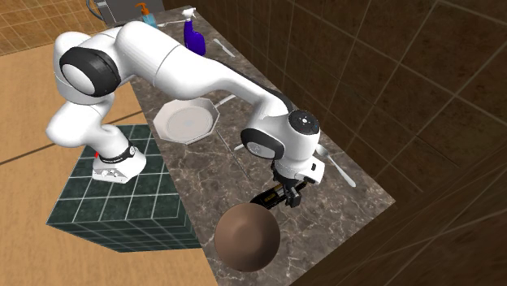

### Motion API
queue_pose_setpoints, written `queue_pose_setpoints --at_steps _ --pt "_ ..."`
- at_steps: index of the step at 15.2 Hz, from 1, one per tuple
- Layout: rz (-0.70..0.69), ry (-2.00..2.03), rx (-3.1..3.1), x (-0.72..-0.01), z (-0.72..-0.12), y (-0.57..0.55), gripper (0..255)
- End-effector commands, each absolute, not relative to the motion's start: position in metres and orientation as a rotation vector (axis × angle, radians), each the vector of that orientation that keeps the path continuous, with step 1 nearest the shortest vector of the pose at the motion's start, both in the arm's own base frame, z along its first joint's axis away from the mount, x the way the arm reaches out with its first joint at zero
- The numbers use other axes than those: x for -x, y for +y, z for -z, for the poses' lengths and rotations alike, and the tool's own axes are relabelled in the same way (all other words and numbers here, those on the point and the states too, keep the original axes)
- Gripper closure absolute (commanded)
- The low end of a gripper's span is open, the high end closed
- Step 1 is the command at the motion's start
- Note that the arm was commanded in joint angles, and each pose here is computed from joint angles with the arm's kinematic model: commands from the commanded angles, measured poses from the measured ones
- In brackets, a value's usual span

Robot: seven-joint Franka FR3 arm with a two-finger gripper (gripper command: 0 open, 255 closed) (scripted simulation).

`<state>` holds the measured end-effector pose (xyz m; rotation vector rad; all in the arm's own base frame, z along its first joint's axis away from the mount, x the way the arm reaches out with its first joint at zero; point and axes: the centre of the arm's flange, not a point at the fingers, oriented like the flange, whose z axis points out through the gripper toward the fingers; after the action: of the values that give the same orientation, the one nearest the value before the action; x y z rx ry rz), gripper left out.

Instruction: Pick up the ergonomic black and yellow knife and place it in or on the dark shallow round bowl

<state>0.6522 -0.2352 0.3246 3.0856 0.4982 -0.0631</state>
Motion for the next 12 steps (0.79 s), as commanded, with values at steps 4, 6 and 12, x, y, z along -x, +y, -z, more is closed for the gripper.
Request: queue_pose_setpoints --at_steps 4,6,12 --pt "0.063 0.498 -3.086 -0.6523 -0.3242 -0.2353 0" --pt "0.063 0.498 -3.086 -0.6523 -0.3242 -0.2353 255" --pt "0.063 0.498 -3.086 -0.6524 -0.3243 -0.2354 255"
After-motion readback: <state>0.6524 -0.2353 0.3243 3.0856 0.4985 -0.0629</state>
